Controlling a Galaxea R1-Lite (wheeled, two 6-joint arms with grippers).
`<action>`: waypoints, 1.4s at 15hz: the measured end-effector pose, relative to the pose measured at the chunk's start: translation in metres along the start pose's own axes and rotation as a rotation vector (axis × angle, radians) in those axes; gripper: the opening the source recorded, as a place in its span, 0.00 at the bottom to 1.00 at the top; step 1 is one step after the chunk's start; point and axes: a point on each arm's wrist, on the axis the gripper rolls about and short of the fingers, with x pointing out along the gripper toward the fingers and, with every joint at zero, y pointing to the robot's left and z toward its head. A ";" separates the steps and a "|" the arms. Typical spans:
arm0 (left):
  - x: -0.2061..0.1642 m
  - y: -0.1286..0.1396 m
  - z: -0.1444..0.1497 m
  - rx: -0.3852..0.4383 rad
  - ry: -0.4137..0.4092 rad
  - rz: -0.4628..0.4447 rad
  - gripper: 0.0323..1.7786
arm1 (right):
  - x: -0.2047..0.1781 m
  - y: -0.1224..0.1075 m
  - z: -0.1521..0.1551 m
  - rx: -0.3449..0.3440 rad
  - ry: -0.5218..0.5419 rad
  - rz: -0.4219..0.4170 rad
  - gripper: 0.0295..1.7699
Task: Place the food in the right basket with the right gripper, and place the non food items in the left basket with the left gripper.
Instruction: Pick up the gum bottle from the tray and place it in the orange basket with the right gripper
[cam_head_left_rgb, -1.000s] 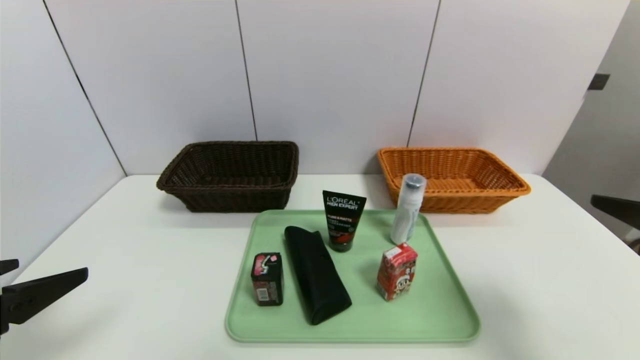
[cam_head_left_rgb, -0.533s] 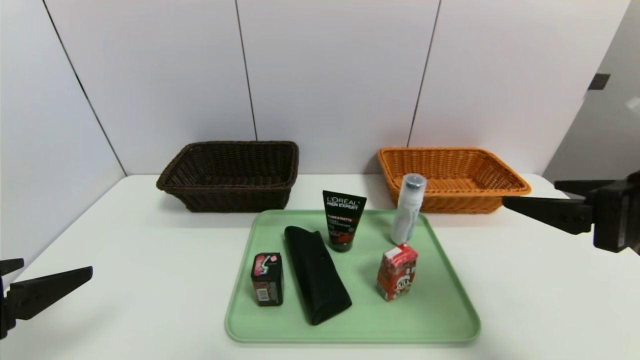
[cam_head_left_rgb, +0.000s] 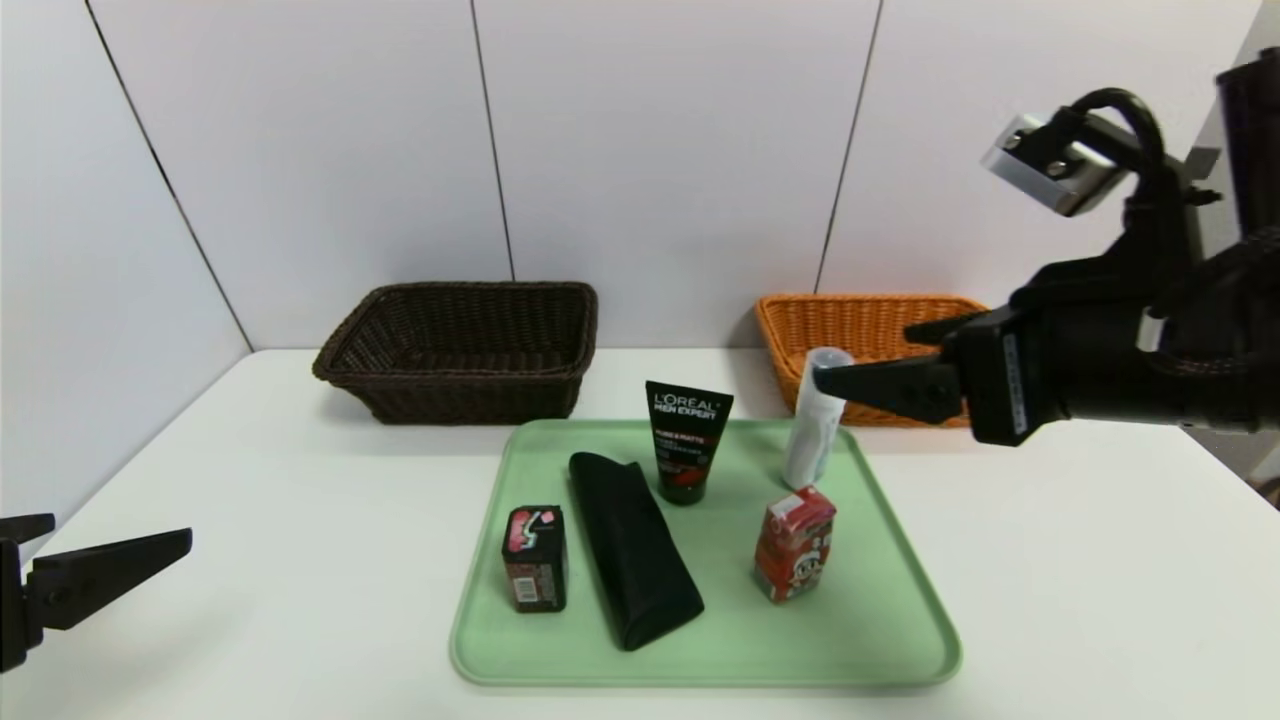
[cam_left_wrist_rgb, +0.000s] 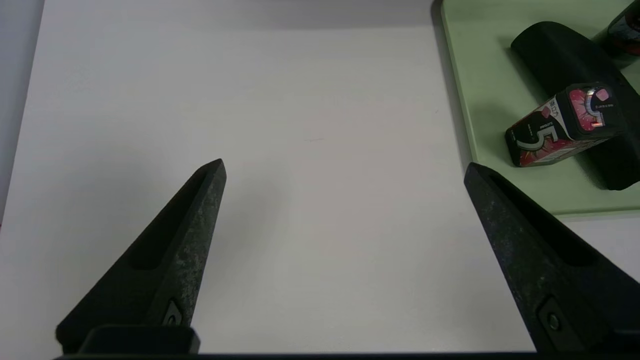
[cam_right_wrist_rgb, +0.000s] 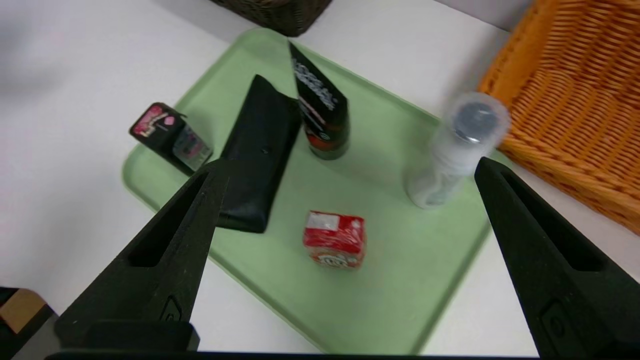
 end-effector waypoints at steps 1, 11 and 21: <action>0.000 0.000 -0.001 0.000 0.004 0.000 0.95 | 0.009 0.006 0.004 -0.013 0.007 0.025 0.96; 0.004 0.000 -0.001 -0.004 0.018 0.002 0.95 | 0.071 0.052 0.030 -0.173 0.168 0.222 0.96; 0.008 0.002 -0.008 -0.008 0.052 0.024 0.95 | 0.128 0.089 0.030 -0.388 0.304 0.320 0.96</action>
